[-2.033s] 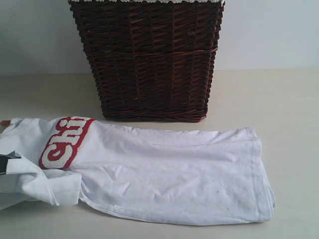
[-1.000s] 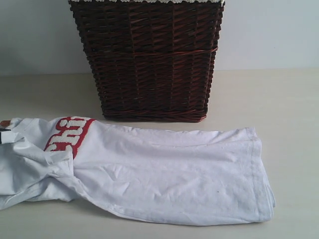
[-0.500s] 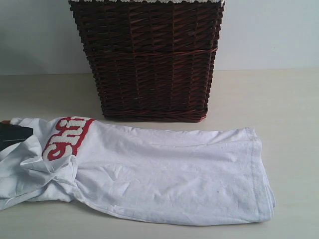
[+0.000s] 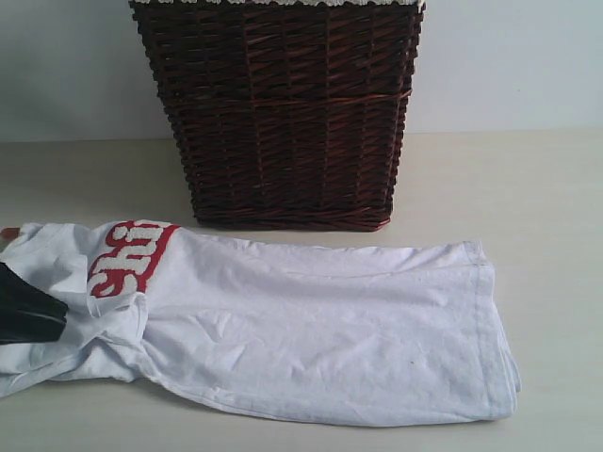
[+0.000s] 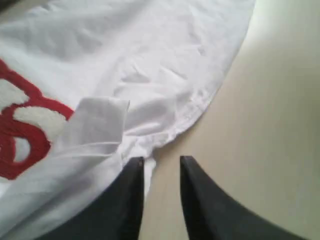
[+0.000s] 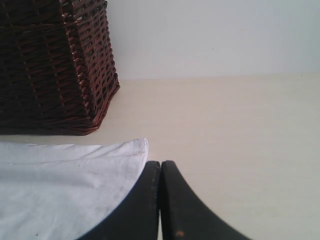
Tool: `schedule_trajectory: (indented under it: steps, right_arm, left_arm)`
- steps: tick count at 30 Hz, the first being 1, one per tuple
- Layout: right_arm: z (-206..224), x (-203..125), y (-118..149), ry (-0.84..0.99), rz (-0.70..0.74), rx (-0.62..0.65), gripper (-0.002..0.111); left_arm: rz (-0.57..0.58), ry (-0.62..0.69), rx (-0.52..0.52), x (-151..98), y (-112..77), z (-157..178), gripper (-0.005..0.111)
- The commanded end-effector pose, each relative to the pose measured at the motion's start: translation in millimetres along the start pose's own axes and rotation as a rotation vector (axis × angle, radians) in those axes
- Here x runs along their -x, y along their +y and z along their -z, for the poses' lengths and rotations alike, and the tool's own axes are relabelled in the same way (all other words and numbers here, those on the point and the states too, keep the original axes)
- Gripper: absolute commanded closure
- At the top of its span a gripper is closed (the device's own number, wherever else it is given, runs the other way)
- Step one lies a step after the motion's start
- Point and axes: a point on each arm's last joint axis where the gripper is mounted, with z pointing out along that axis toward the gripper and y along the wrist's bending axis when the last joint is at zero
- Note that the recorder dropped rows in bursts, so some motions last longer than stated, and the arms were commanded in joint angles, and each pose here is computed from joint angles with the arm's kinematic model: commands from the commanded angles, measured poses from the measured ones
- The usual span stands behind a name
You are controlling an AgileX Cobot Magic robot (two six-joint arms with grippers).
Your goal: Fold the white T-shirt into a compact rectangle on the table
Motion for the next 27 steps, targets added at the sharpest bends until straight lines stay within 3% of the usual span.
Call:
schedule_trajectory:
  steps: [1, 7, 13, 16, 21, 25, 27]
  right_arm:
    - [0, -1, 0, -0.007, 0.007, -0.001, 0.108]
    - [0, -1, 0, -0.007, 0.007, -0.001, 0.108]
    - [0, -1, 0, -0.007, 0.007, -0.001, 0.108]
    - [0, -1, 0, -0.007, 0.007, -0.001, 0.108]
    - [0, -1, 0, -0.007, 0.007, -0.001, 0.108]
    - [0, -1, 0, -0.007, 0.007, -0.001, 0.108]
    - [0, -1, 0, -0.007, 0.007, -0.001, 0.108]
  left_arm:
    - [-0.074, 0.096, 0.029, 5, -0.2, -15, 0.059]
    - [-0.11, 0.168, 0.084, 11, 4.5, -44, 0.065]
    - [-0.012, 0.132, 0.302, 23, 36.1, -61, 0.083]
    - [0.017, 0.011, 0.418, 52, 60.0, -51, 0.095]
    - [0.007, 0.028, 0.42, 51, 72.5, -56, 0.097]
    - [0.098, 0.044, 0.406, 54, 65.4, -47, 0.097]
    - [0.155, 0.101, 0.359, 44, 58.5, -47, 0.097]
